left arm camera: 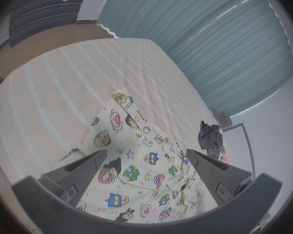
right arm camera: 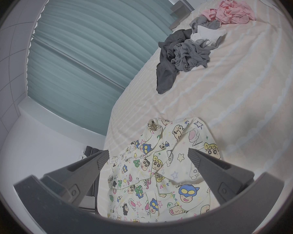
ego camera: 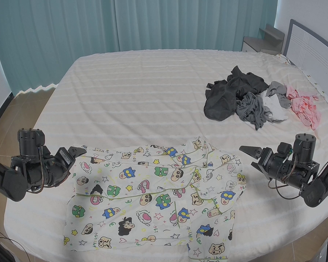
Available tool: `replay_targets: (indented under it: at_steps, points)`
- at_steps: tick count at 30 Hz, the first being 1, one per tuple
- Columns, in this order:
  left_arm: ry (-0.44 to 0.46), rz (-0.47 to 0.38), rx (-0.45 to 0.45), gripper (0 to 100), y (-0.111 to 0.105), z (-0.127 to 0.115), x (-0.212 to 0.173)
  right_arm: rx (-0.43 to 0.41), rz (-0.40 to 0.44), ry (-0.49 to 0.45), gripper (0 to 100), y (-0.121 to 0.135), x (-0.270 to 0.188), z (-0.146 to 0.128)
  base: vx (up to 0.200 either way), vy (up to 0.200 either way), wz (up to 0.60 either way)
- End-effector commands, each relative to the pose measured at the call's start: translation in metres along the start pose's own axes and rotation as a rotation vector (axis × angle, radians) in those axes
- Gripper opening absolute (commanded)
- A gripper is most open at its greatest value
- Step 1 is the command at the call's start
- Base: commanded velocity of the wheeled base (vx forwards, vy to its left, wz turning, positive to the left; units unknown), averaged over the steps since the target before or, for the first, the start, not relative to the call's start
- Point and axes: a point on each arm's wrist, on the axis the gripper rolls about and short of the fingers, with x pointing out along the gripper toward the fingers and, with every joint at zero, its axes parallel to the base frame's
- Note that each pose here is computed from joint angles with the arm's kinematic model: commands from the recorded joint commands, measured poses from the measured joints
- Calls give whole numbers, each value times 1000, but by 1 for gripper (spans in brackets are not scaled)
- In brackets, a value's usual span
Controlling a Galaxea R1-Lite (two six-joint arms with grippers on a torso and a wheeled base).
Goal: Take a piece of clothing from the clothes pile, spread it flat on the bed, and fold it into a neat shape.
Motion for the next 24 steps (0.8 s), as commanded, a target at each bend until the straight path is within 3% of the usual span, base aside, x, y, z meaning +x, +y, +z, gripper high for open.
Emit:
replay_targets:
  at_steps: [1, 9, 14, 20, 24]
  points:
    - [27, 67, 57, 100, -2, 15, 56, -3, 5, 25, 100, 2, 0, -7, 0, 0, 0]
    - [131, 177, 15, 100, -18, 32, 124, -7, 8, 23, 100, 4, -2, -7, 0, 0, 0]
    - [114, 252, 6, 100, -4, 27, 156, -8, 10, 25, 100, 5, -3, -8, 0, 0, 0]
    - [119, 260, 6, 100, 0, 23, 171, -6, 5, 28, 100, 3, -1, -8, 0, 0, 0]
    - [51, 254, -19, 100, -3, 32, 195, -6, 6, 32, 100, 3, -2, -9, 0, 0, 0]
